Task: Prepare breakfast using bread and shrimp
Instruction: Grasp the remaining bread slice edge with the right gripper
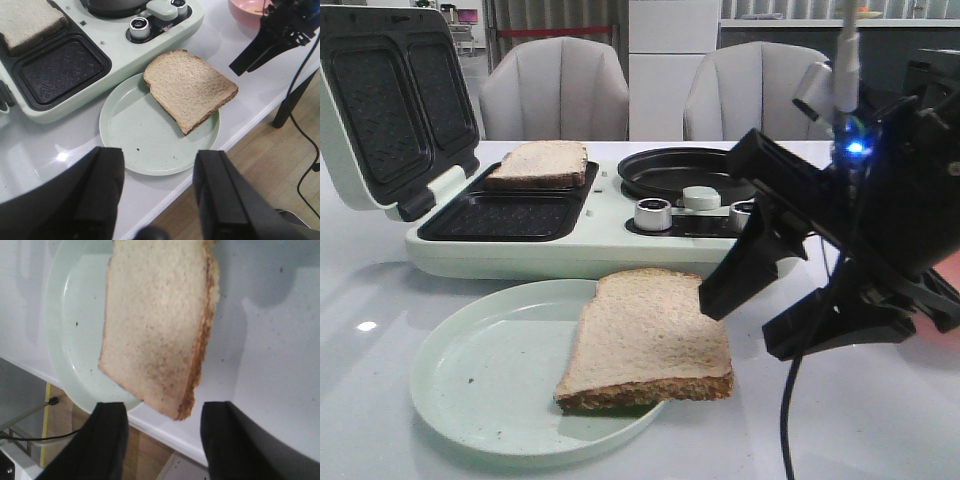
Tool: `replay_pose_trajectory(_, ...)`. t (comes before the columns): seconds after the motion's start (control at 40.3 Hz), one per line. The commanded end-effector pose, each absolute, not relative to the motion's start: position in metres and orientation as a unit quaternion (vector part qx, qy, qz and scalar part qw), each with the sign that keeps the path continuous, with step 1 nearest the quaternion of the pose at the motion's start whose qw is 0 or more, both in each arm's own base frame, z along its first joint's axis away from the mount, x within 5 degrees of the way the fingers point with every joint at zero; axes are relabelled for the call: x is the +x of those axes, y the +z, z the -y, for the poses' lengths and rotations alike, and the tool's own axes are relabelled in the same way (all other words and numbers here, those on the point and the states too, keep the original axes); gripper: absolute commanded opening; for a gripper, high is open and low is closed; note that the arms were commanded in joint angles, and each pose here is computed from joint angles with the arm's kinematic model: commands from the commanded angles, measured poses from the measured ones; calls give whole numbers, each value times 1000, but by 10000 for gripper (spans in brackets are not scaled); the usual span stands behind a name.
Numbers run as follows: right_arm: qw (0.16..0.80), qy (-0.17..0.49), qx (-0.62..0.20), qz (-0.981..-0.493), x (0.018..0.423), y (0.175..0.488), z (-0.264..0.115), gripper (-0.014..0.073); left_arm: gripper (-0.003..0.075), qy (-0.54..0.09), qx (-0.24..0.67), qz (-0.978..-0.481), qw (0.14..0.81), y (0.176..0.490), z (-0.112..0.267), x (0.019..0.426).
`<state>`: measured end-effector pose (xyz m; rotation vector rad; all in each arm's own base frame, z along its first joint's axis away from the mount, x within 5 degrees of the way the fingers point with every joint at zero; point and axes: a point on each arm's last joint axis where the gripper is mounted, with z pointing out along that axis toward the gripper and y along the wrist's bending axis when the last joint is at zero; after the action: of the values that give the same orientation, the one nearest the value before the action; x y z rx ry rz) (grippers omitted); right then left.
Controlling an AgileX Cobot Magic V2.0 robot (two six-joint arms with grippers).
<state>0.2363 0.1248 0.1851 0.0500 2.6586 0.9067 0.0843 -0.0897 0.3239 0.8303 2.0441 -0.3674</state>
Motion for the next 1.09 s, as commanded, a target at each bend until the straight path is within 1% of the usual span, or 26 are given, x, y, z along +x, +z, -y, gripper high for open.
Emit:
replay_pose_trajectory(0.0, 184, 335, 18, -924, 254, 196, -132, 452, 380, -171, 334, -798, 472, 339, 93, 84)
replay_pose_trajectory(0.199, 168, 329, 23, -929, 276, 182, -140, 452, 380, -171, 334, -798, 472, 339, 93, 84)
replay_pose_trajectory(0.397, 151, 324, 26, -934, 286, 168, -144, 447, 380, -171, 334, -798, 472, 339, 93, 84)
replay_pose_trajectory(0.471, 148, 325, 25, -934, 286, 167, -144, 409, 380, -171, 334, -798, 472, 339, 93, 84)
replay_pose_trajectory(0.62, 143, 328, 22, -933, 285, 167, -145, 248, 380, -171, 334, -798, 472, 339, 93, 84)
replay_pose_trajectory(0.744, 142, 329, 20, -933, 285, 167, -145, 153, 380, -170, 334, -798, 473, 339, 92, 84)
replay_pose_trajectory(0.869, 142, 329, 19, -933, 285, 167, -145, 105, 380, -169, 334, -797, 473, 339, 92, 85)
replay_pose_trajectory(0.968, 141, 333, 11, -932, 284, 169, -146, 95, 380, -169, 334, -797, 473, 339, 92, 85)
replay_pose_trajectory(1.067, 147, 344, -1, -927, 280, 180, -147, 95, 380, -169, 334, -797, 473, 339, 92, 85)
